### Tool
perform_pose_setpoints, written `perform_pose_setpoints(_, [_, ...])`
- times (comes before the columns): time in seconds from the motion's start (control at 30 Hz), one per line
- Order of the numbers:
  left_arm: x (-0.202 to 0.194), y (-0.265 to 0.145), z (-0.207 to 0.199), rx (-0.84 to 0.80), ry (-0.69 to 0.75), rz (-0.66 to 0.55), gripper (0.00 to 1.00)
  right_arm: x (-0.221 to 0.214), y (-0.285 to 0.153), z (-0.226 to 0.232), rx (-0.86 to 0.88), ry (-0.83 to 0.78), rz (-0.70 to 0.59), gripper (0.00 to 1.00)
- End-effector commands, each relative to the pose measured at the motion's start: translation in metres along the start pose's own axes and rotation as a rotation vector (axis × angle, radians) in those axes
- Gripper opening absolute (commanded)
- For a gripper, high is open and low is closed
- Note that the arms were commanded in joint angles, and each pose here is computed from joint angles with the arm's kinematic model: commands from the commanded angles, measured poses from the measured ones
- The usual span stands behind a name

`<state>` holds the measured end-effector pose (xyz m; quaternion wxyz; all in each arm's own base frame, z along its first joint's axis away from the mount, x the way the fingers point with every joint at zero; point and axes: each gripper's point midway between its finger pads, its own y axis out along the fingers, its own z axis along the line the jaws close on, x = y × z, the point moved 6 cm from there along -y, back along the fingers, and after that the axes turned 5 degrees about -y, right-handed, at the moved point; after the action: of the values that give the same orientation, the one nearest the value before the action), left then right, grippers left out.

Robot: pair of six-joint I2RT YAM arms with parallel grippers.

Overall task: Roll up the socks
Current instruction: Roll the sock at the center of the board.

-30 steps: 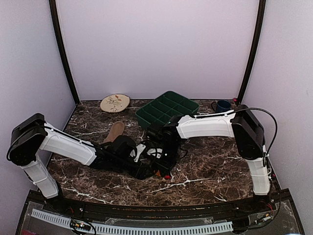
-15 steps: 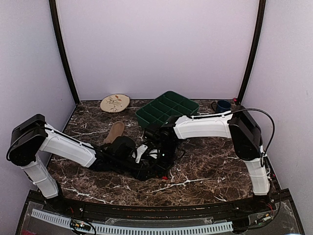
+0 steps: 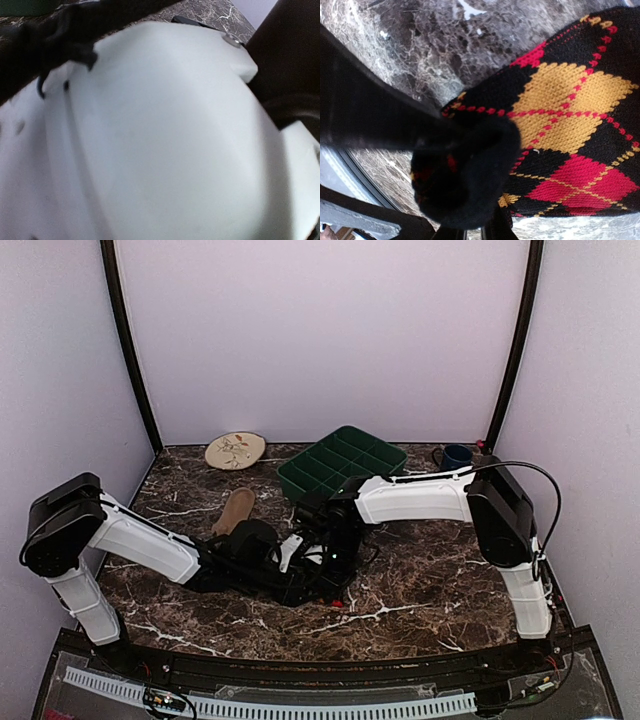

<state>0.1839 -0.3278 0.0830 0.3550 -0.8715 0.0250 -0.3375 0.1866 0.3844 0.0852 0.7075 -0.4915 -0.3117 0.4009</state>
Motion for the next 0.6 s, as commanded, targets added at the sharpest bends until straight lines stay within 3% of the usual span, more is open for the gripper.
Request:
perform_pose_setpoints(0.0, [-0.011,0.006,0.004,-0.011,-0.005,0.013,0.43,0.003,0.015,0.011,0.065,-0.017,0.004,0.08])
perform_pose_setpoints(0.57, [-0.026,0.003,0.018,0.018,-0.102,-0.026,0.31,0.002,0.017,0.018,0.198,0.032,-0.036,0.08])
